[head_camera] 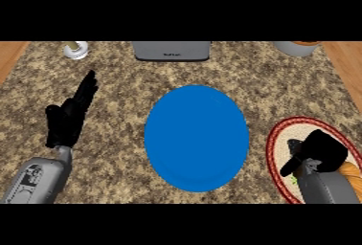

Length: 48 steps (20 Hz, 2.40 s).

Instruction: Pick the sweet potato from the placemat and place it in the plate

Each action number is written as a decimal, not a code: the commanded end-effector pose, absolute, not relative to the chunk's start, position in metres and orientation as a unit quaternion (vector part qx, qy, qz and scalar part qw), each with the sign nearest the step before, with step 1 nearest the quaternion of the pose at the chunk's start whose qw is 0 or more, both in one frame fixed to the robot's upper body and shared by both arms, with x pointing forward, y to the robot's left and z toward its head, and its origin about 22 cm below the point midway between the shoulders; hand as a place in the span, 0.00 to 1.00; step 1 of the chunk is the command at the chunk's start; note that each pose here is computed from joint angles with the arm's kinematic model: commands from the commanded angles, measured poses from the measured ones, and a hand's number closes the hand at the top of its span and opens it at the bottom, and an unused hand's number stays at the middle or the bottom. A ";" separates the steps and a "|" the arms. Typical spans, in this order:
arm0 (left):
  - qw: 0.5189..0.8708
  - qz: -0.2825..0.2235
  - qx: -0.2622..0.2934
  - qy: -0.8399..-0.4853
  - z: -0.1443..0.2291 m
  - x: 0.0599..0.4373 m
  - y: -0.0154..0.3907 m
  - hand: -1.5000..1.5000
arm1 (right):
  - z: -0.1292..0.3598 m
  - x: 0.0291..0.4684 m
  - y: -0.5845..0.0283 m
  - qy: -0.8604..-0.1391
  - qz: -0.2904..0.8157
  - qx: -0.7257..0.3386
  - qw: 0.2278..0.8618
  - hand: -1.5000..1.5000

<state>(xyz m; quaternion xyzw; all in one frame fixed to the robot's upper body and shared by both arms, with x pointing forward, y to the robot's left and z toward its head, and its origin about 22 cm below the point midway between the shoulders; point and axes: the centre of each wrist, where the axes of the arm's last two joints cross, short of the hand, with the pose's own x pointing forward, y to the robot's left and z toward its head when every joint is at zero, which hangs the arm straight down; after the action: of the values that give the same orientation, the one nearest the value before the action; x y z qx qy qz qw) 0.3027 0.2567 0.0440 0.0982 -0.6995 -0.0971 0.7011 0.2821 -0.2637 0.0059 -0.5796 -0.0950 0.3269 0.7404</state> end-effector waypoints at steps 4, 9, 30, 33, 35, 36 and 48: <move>0.700 -0.100 0.105 -0.699 0.040 0.288 0.246 0.50 | 0.002 0.281 -0.272 -0.061 0.320 -0.626 0.708 1.00; 0.703 -0.098 0.097 -0.698 0.042 0.302 0.253 0.50 | -0.005 0.281 -0.278 -0.063 0.328 -0.636 0.696 1.00; 0.704 -0.093 0.107 -0.696 0.043 0.298 0.259 0.50 | 0.112 0.129 -0.248 -0.607 0.275 -0.522 0.532 1.00; 0.703 -0.096 0.116 -0.695 0.046 0.303 0.256 0.50 | 0.134 0.120 -0.226 -0.662 0.259 -0.487 0.506 1.00; 0.699 -0.097 0.100 -0.701 0.033 0.291 0.270 0.50 | 0.132 0.131 -0.211 -0.670 0.273 -0.467 0.508 1.00; 0.702 -0.095 0.095 -0.699 0.038 0.300 0.247 0.50 | 0.149 0.124 -0.213 -0.669 0.271 -0.458 0.519 1.00; 0.701 -0.106 0.093 -0.699 0.045 0.294 0.261 0.50 | 0.120 0.233 -0.116 -0.671 0.282 -0.372 0.576 1.00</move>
<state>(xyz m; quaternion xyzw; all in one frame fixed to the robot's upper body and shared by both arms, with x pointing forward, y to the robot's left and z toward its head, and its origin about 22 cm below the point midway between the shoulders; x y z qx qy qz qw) 0.3032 0.2573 0.0406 0.0942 -0.7007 -0.1028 0.6997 0.2028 -0.1355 0.1293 -0.3923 -0.6699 0.2793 0.5651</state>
